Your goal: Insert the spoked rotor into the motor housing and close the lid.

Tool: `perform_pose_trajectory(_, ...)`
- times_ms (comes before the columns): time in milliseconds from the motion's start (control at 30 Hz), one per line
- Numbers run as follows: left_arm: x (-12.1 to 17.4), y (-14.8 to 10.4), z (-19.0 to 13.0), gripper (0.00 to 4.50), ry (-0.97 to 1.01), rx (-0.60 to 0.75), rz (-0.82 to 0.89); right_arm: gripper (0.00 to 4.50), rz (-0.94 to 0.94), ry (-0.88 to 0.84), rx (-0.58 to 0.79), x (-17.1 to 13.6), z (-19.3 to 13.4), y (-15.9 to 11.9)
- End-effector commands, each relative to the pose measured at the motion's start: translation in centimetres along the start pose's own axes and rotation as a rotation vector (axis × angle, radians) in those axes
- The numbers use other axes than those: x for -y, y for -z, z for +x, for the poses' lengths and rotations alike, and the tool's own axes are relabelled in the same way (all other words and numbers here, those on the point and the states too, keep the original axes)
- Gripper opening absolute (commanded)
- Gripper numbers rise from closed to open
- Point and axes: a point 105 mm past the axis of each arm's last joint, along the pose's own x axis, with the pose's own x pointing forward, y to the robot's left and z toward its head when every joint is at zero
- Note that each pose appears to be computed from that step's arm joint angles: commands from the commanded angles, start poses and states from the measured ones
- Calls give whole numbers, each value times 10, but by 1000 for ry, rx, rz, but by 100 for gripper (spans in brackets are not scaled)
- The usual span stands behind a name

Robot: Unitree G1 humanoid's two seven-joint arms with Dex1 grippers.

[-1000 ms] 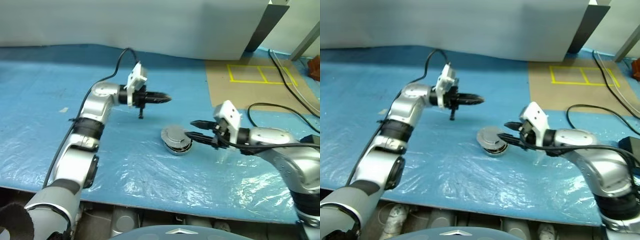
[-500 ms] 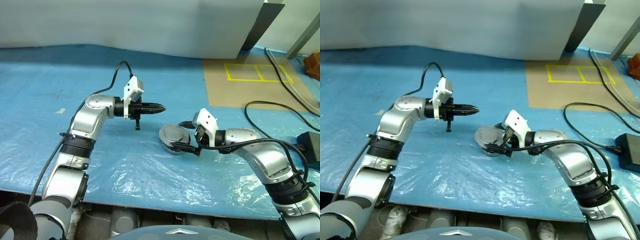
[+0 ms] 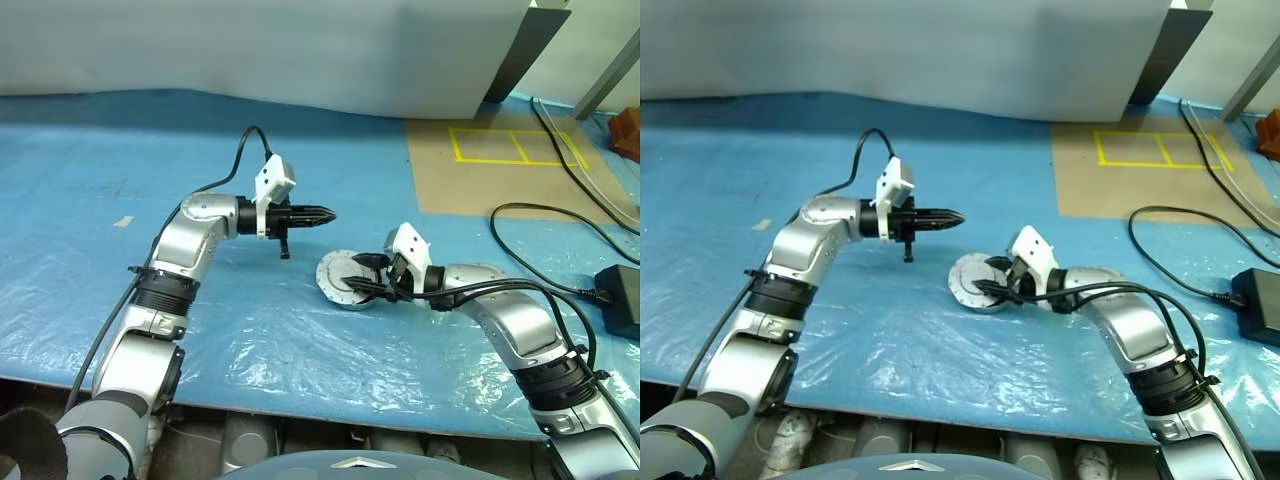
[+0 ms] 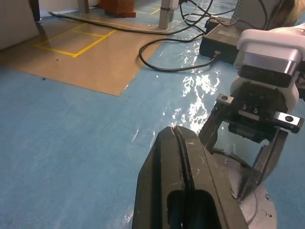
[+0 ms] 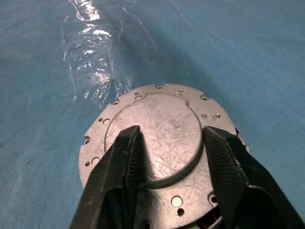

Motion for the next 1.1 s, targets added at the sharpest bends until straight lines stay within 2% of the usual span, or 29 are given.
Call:
perform_pose_trajectory(33, 1, -10, 2, 0, -1, 33, 38, 92, 86, -83, 17, -13, 0, -3)
perform_pose_trajectory(200, 7, -9, 7, 0, 13, 46, 33, 92, 68, -99, 37, -9, -1, -18)
perform_pose_trajectory(333, 9, -6, 8, 0, 12, 48, 27, 92, 49, -76, 12, -3, -4, -18)
perform_pose_trajectory(467, 9, -6, 7, 0, 6, 54, 20, 92, -43, 67, 0, 19, -8, -20)
perform_pose_trajectory(567, 8, -4, 8, 0, 3, 51, 19, 150, -40, 51, 5, 16, -8, -16)
perform_pose_trajectory(767, 9, -7, 9, 0, 13, 60, 16, 338, 33, -37, 92, 1, -7, -32)
perform_pose_trajectory(933, 7, -6, 9, 0, 7, 53, 17, 338, -8, -55, 109, -2, -8, -40)
perform_pose_trajectory(1100, 9, -7, 9, 0, 12, 54, 25, 338, -14, -103, 87, -10, -5, -36)
